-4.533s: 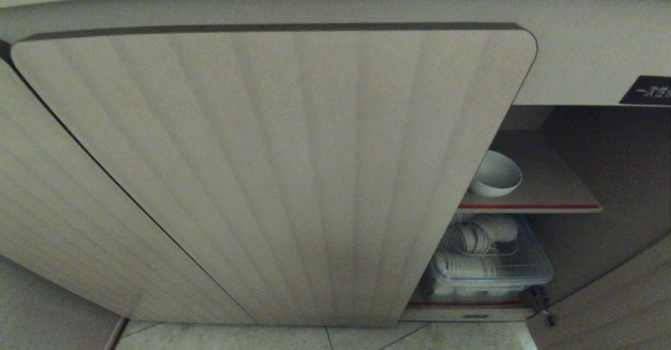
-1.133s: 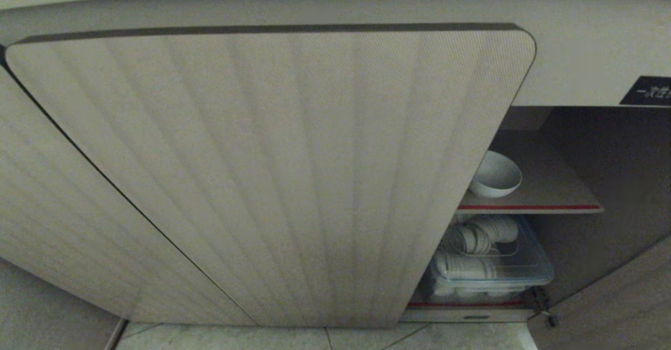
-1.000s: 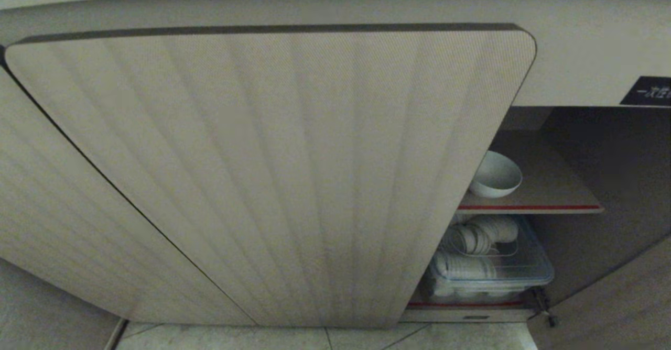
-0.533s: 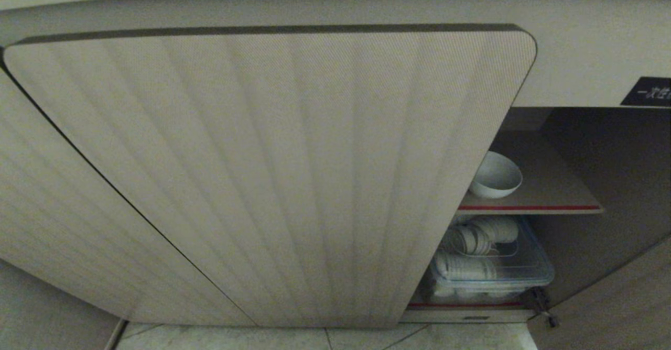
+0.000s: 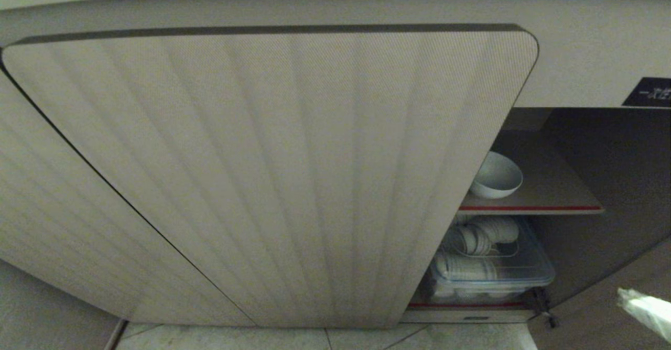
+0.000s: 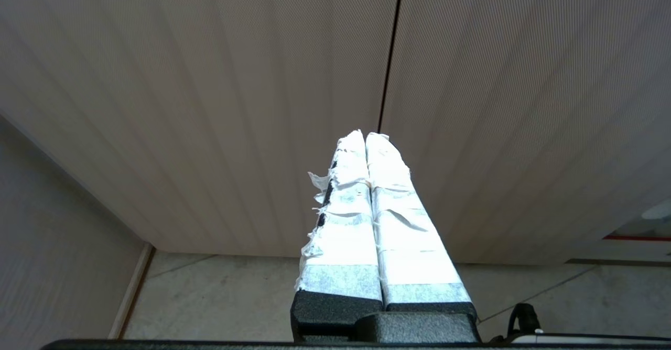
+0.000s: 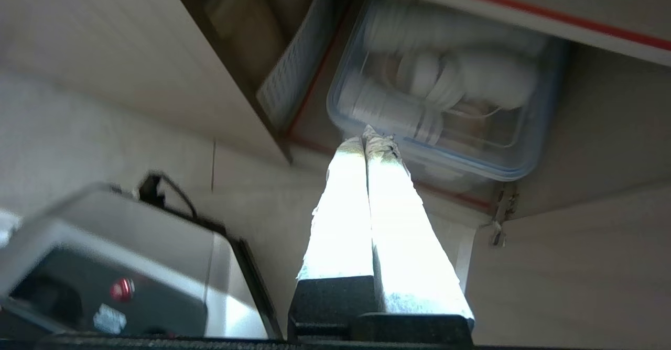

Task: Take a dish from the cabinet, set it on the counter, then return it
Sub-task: Take the bowl from the cabinet

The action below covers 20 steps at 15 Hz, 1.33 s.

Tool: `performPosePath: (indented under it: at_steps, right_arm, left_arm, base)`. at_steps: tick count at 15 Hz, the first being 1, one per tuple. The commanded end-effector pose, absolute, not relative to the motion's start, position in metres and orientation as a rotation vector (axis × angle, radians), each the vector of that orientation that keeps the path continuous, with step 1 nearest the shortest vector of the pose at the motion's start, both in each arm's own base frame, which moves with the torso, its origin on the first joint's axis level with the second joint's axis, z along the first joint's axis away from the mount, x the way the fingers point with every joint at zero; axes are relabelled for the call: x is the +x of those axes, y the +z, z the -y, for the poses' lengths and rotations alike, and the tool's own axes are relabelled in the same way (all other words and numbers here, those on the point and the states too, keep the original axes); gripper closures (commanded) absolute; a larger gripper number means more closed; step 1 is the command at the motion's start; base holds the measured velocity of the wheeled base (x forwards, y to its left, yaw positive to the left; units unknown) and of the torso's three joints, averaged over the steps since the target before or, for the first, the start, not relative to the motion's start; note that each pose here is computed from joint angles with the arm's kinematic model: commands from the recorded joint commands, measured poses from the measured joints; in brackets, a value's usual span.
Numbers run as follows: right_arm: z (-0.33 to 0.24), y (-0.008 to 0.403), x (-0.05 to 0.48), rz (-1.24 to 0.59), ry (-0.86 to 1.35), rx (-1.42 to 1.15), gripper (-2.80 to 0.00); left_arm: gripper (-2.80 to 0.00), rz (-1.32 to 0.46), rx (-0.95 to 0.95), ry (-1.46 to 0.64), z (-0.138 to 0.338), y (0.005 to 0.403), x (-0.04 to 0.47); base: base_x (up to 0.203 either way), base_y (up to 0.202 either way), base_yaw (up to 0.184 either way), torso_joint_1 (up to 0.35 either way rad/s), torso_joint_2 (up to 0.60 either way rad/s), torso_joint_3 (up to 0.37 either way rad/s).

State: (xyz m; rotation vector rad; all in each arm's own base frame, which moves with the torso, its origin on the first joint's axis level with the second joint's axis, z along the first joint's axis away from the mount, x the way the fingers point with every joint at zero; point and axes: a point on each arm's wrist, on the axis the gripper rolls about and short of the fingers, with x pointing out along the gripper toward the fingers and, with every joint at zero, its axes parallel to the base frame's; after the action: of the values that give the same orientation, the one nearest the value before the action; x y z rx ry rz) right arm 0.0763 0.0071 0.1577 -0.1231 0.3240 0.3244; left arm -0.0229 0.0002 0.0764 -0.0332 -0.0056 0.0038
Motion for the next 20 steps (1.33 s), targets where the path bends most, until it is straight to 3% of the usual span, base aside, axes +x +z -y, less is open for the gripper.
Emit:
performPosePath:
  at_steps: [1,8,20]
  right_arm:
    - [-0.008,0.146,0.121,-0.486,0.356,-0.127,0.00]
    - [-0.006,0.142,0.189,-0.448,0.344,-0.145,0.00]
    - [-0.001,0.157,0.237,-0.441,0.193,-0.082,0.00]
  left_arm:
    - [0.00,0.006,-0.034,0.004,0.000,0.076,-0.023]
    - [0.00,0.006,-0.034,0.004,0.000,0.076,-0.023]
    - [0.00,0.006,-0.034,0.004,0.000,0.076,-0.023]
  base:
    - [0.000,0.000,0.000,0.000,0.00,0.000]
    - [0.000,0.000,0.000,0.000,0.00,0.000]
    - [0.000,0.000,0.000,0.000,0.00,0.000]
